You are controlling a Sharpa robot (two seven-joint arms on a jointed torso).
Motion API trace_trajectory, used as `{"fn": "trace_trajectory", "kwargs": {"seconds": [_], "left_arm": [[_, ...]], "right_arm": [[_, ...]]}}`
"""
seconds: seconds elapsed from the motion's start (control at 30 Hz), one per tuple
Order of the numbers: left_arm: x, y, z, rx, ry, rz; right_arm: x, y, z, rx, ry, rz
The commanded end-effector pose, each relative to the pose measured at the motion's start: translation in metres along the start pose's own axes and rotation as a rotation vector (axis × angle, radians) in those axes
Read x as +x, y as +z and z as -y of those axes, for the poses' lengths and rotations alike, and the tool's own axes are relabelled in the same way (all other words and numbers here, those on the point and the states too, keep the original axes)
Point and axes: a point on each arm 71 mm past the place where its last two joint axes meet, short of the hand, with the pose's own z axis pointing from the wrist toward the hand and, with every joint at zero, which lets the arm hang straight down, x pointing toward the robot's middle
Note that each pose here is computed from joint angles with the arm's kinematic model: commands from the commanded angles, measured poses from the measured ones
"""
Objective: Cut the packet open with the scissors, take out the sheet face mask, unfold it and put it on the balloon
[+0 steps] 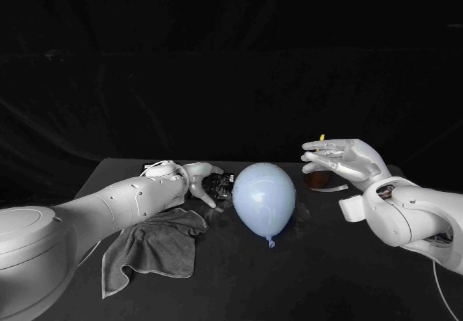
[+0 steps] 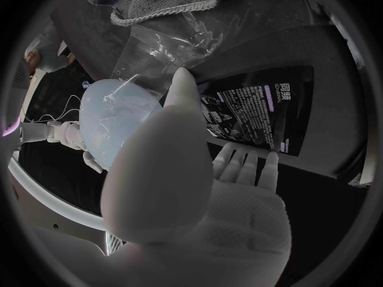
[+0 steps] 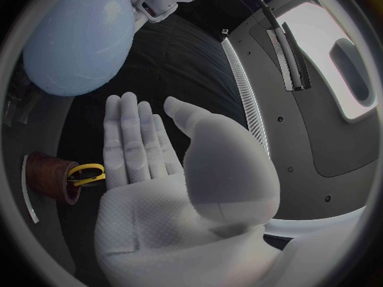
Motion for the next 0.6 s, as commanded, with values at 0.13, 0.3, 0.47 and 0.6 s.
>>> {"fn": "trace_trajectory", "kwargs": {"seconds": [0.13, 0.3, 0.47, 0.6], "left_arm": [[0.0007, 0.0015, -0.0011, -0.031, 0.018, 0.006], [0.0017, 0.0025, -0.0016, -0.045, 0.011, -0.015], [0.0015, 0.0035, -0.0035, -0.066, -0.001, -0.027], [0.0009, 0.0041, -0.005, -0.076, -0.005, -0.034]], "right_arm": [[0.0012, 0.0, -0.002, -0.012, -0.005, -0.011], [0.0017, 0.0001, -0.003, -0.014, -0.004, -0.013], [0.0017, 0.0001, -0.0046, -0.017, -0.004, -0.014], [0.0019, 0.0003, -0.0058, -0.019, -0.004, -0.015]]}}
